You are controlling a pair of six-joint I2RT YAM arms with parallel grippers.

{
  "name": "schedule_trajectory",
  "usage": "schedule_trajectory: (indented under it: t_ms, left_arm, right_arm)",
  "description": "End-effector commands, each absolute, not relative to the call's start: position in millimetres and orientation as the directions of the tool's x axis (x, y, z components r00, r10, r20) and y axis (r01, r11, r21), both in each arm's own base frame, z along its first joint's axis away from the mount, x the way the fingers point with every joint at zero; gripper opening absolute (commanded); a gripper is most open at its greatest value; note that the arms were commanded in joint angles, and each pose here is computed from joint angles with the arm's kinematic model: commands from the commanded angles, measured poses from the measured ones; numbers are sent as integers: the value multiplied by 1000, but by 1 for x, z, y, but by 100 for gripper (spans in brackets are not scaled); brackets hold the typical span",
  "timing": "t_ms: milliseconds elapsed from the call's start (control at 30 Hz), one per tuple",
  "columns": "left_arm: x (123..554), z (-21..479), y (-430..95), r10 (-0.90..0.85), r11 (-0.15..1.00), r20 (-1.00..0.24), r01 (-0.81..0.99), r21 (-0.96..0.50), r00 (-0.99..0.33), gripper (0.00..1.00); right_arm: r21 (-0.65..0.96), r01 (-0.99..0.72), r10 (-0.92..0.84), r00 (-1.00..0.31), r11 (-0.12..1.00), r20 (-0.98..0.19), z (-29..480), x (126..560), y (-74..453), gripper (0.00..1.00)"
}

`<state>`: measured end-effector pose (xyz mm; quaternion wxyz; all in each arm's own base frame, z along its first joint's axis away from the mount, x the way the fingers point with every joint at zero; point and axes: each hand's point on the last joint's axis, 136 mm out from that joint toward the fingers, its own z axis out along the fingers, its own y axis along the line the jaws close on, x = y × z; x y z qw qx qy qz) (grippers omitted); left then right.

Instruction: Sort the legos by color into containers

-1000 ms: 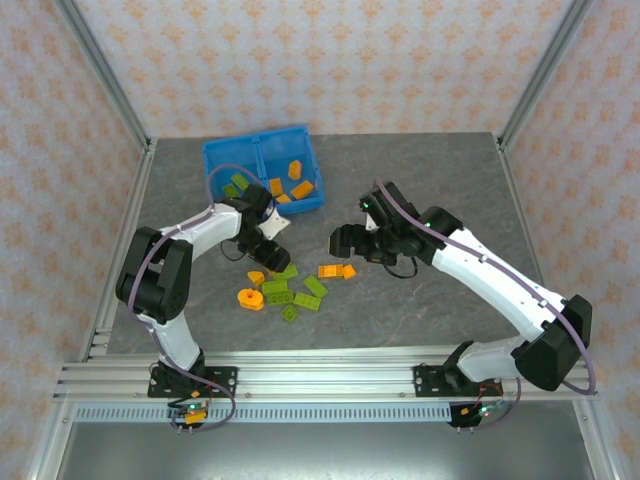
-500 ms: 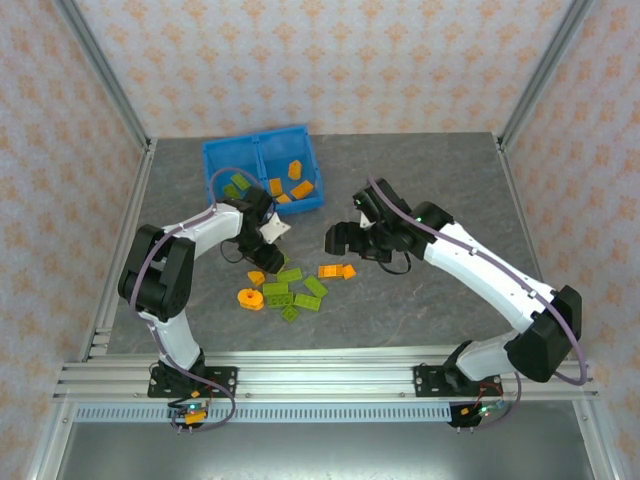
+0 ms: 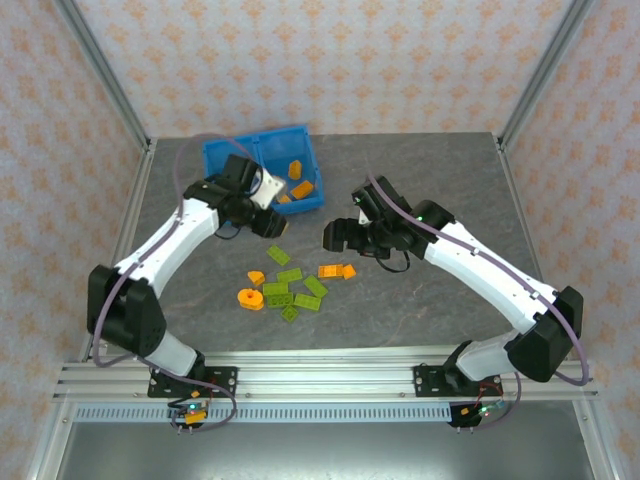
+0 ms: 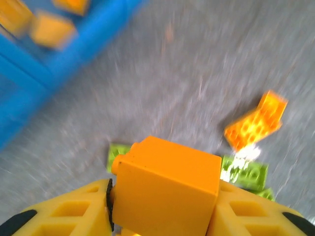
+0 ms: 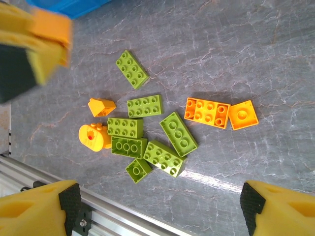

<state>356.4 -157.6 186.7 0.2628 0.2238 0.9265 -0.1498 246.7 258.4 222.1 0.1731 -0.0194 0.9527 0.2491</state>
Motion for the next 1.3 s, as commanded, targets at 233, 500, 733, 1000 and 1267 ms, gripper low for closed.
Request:
schedule_trajectory:
  t_ms: [233, 500, 733, 1000, 1267]
  left_arm:
    - [499, 216, -146, 85, 988, -726, 150, -26, -682, 44]
    - [564, 188, -142, 60, 998, -692, 48, 36, -720, 54]
    - [566, 213, -155, 50, 995, -717, 99, -27, -695, 73]
    - [483, 333, -164, 77, 946, -829, 303, -115, -554, 76]
    - [312, 390, -139, 309, 848, -887, 521, 94, -343, 93]
  right_arm:
    - [482, -114, 121, -894, 869, -431, 249, 260, 257, 85]
    - [495, -85, 180, -867, 864, -464, 259, 253, 247, 85]
    - [472, -90, 161, -870, 877, -465, 256, 249, 248, 85]
    - [393, -182, 10, -899, 901, -439, 229, 260, 279, 85]
    - [292, -360, -241, -896, 886, -374, 168, 275, 359, 84]
